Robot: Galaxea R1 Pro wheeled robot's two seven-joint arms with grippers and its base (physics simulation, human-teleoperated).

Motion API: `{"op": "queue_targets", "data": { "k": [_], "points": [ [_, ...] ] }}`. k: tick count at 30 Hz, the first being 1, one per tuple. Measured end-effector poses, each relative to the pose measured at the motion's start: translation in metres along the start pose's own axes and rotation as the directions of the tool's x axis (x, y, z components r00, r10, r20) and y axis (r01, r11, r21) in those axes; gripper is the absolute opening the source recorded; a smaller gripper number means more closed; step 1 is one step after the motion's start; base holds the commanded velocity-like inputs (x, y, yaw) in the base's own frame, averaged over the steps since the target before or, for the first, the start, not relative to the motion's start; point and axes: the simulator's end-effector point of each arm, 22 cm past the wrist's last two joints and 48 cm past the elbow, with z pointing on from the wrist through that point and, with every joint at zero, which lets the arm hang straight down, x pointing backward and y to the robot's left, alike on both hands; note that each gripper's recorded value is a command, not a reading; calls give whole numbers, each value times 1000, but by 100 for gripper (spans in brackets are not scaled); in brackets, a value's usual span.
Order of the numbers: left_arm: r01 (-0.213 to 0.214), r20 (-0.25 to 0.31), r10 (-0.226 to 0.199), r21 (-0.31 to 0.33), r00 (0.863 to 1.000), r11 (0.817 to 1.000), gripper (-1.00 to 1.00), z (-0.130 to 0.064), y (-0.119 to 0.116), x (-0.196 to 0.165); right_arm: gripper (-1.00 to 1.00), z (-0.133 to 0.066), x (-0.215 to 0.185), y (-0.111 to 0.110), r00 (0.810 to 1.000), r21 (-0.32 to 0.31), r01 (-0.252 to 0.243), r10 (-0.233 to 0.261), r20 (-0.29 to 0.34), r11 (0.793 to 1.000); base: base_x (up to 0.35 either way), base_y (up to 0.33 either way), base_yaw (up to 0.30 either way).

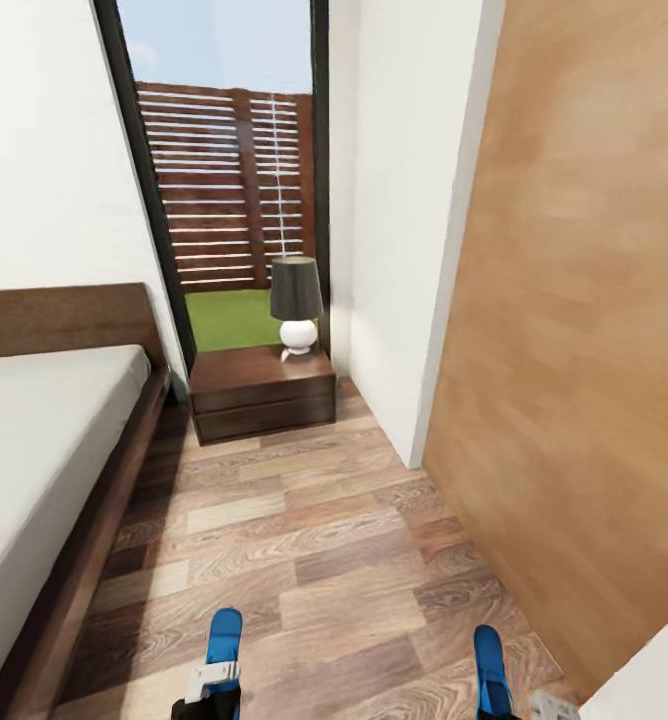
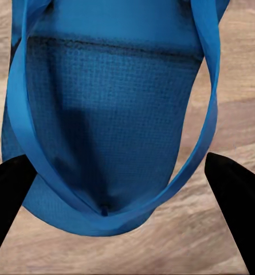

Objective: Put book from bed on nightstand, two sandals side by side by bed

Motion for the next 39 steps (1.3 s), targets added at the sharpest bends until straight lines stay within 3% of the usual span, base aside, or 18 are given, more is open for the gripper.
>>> {"op": "queue_targets", "data": {
  "k": [39],
  "points": [
    [0, 0, 0, 0, 1000, 1000, -100, 0, 0, 0, -100, 0, 0, 0, 1000, 0, -1, 1, 1, 1000, 324, -7, 148]
  ]
}}
